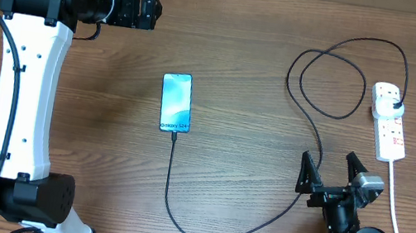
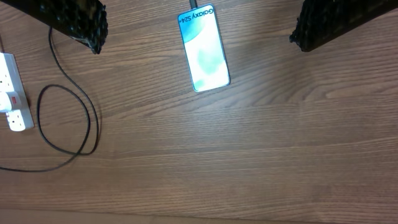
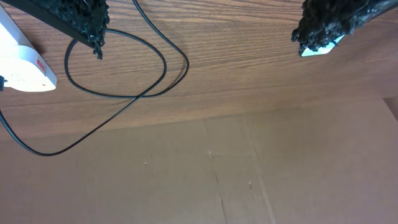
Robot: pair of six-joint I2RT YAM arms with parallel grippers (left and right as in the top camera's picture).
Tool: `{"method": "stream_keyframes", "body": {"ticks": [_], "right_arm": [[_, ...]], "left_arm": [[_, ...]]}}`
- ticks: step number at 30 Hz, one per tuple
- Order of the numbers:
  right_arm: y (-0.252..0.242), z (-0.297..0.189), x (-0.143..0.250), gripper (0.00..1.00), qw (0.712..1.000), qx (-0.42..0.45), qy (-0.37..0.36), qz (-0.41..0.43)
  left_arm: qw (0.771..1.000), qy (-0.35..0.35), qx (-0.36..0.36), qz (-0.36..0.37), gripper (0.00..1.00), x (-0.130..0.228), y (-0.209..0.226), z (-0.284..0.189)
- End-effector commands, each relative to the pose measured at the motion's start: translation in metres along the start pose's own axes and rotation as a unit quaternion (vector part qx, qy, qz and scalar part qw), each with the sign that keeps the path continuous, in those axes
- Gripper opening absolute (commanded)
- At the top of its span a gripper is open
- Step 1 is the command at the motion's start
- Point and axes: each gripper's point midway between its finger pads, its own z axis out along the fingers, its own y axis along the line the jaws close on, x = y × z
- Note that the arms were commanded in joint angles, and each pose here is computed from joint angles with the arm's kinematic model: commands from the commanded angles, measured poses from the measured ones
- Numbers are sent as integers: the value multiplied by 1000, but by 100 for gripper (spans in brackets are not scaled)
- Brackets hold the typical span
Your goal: Plug charger to phone and switch on socket
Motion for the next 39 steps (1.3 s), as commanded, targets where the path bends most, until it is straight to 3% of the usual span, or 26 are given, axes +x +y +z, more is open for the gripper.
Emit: {"method": "stream_keyframes", "body": {"ticks": [1, 10, 19, 24, 29, 39], "right_arm": [[-1, 0, 1, 100, 1000, 3, -3, -1], [-1, 0, 1, 100, 1000, 3, -3, -1], [-1, 0, 1, 100, 1000, 3, -3, -1], [-1, 0, 1, 100, 1000, 3, -3, -1], [-1, 0, 1, 100, 1000, 3, -3, -1], [-1, 0, 1, 100, 1000, 3, -3, -1]], "left_arm": [[1000, -9, 3, 8, 99, -3, -1, -6], [1000, -10, 4, 9, 100, -3, -2, -8], [998, -56, -10, 21, 100, -4, -9, -52], [992, -101, -66, 27, 100, 4, 5, -81], [981, -172, -69, 65, 100, 16, 4, -96], [949, -296, -68, 87, 100, 82, 10, -102]]}}
